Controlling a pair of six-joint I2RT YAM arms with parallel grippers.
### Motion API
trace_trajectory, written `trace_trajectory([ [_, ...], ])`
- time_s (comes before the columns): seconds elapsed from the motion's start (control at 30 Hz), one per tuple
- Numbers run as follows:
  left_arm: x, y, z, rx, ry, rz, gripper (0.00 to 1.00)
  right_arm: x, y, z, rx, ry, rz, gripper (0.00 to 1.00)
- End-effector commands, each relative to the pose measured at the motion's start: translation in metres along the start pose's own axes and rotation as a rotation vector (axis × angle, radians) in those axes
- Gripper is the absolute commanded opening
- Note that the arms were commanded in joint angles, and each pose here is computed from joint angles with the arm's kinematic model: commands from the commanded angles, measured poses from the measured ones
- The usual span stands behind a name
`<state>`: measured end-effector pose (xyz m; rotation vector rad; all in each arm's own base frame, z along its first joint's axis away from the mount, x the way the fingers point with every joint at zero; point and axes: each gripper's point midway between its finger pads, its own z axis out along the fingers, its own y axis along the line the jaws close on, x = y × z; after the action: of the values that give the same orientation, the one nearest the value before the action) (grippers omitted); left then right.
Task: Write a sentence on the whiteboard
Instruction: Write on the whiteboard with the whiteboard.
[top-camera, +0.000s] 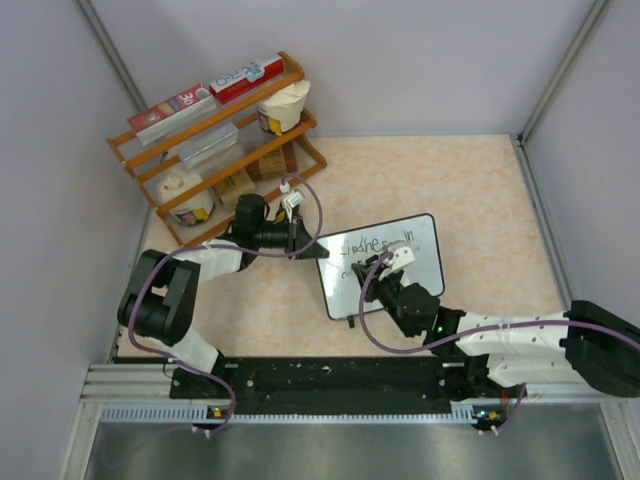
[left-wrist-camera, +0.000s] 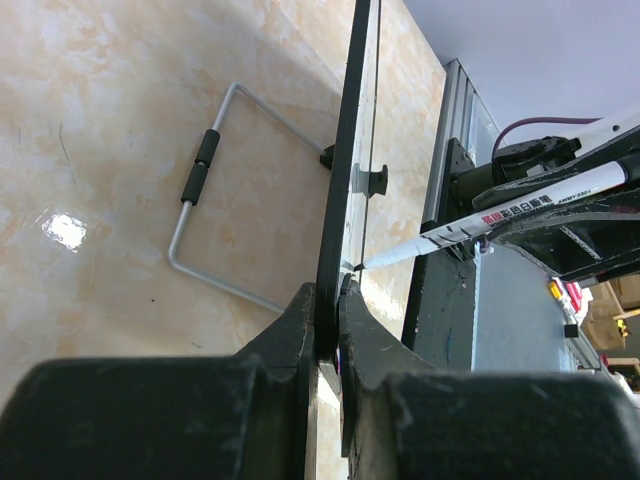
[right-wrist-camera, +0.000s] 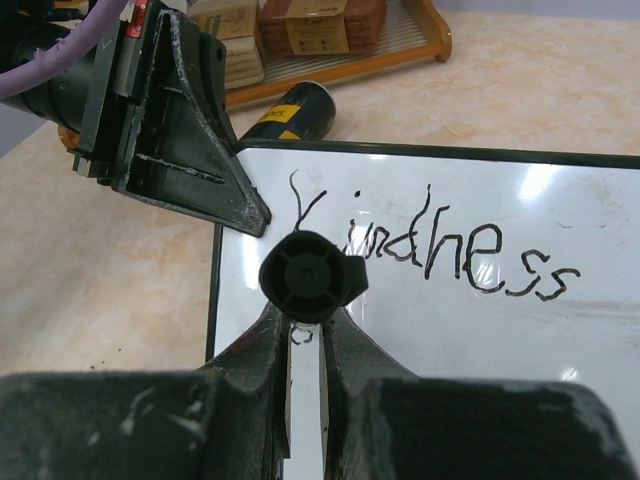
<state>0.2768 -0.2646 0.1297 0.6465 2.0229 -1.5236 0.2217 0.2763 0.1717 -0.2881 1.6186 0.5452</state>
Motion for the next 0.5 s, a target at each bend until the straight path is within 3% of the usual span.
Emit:
trace_trajectory([
  [0.0, 0.026, 0.032, 0.002, -0.115, 0.044, 0.021, 0.00, -0.003, 0.003, 0.000, 0.014, 0.008, 0.020, 0.00],
  [0.47, 0.026, 0.033, 0.002, -0.117, 0.044, 0.023, 0.00, 0.008, -0.014, -0.011, 0.067, 0.035, 0.030, 0.00],
])
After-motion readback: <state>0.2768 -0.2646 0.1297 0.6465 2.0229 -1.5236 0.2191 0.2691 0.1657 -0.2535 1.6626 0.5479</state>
